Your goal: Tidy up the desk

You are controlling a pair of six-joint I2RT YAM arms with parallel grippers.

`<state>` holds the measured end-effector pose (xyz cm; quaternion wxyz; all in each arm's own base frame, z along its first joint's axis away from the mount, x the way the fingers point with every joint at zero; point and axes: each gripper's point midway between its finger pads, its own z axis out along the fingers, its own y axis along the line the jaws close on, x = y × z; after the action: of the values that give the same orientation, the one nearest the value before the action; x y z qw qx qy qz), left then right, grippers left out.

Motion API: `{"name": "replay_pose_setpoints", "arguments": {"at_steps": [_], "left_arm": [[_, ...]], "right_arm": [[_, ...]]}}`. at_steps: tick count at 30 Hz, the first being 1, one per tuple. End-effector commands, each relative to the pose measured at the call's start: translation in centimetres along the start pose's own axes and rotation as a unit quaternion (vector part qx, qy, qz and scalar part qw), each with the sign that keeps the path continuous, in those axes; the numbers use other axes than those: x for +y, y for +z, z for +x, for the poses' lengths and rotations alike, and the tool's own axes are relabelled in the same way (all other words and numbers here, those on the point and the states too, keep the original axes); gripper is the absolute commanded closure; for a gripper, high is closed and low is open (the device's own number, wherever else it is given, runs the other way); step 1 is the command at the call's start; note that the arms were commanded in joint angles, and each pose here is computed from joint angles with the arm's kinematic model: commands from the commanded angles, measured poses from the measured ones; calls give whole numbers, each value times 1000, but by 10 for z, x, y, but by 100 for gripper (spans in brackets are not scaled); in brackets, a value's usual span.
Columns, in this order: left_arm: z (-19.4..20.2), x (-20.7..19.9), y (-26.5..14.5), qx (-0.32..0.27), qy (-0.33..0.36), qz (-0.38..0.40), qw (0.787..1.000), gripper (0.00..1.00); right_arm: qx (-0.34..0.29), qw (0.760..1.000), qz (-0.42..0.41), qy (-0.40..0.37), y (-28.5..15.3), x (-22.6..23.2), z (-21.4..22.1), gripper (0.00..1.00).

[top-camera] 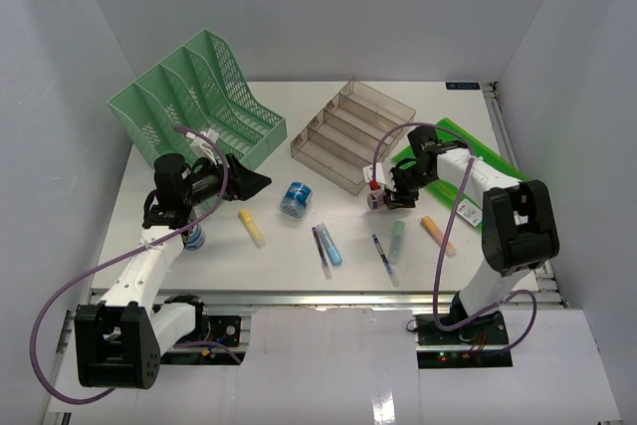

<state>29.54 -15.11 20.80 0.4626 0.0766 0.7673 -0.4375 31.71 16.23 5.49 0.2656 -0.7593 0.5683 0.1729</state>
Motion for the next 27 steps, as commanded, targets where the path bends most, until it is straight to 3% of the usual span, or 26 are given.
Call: {"name": "replay_pose_setpoints", "arguments": {"at_steps": [1,6,8,13,22,27], "left_arm": [[-6,-8,0,-3,18,15,1000,2],[-6,-8,1,0,16,18,1000,2],[-4,-8,1,1,15,19,1000,2],[0,-7,4,9,14,18,1000,2],[7,-5,10,25,18,17,999,2],[8,-5,11,29,19,17,999,2]], "right_arm": [[-71,990,115,34,-70,-54,-56,92],[-100,958,215,160,-122,-110,-72,92],[-109,942,266,174,-139,-141,-75,92],[-134,884,377,243,-158,-212,-67,92],[-111,824,468,300,-139,-304,-16,92],[-101,811,494,296,-121,-330,9,91]]}}
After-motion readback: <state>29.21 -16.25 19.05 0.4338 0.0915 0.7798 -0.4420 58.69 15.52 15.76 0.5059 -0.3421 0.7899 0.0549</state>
